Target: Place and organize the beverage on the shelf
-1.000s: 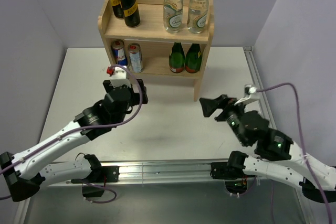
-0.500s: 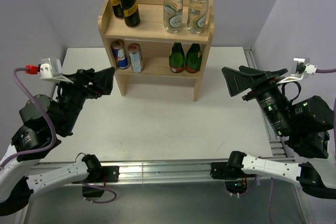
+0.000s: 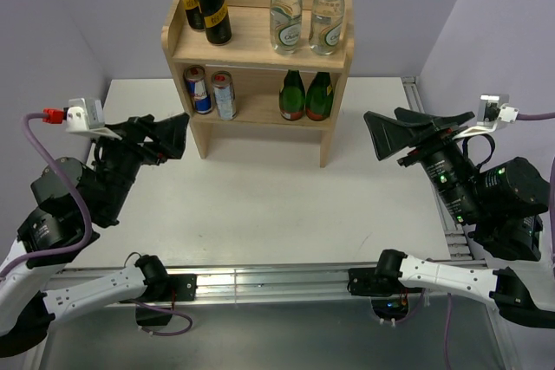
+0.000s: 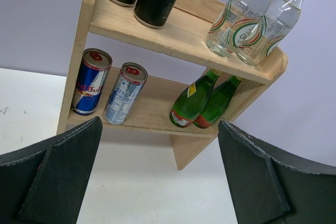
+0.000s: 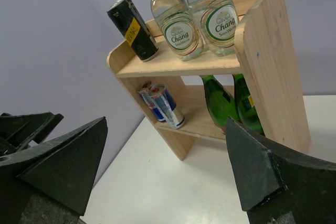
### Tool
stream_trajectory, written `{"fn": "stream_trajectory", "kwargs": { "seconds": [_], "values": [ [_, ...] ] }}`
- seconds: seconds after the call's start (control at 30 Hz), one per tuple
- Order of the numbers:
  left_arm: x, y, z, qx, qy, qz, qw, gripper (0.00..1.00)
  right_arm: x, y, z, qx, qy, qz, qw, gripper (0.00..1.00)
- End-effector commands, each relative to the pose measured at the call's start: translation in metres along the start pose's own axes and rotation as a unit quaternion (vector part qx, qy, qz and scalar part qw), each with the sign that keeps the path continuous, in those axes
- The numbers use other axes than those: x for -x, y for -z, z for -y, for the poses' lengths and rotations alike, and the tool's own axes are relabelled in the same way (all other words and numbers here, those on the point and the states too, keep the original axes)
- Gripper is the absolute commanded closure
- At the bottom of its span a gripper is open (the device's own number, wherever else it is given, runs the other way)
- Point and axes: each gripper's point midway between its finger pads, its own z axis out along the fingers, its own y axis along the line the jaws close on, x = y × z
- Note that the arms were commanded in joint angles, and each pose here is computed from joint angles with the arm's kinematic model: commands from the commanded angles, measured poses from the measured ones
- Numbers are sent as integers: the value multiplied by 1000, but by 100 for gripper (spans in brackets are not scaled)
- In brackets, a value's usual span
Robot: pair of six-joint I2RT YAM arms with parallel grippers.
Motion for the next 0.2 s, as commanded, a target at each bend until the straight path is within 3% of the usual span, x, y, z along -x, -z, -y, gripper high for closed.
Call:
{"fn": "stream_trajectory", "kwargs": {
  "seconds": [0.0,0.17],
  "values": [
    [4,1,1,-4,-8,8,1000,1,7,0,-4,10,4,12,1000,0],
    [4,0,-2,2,-11,10,1000,1,3,-3,-8,18,21,5,1000,0]
  ]
}}
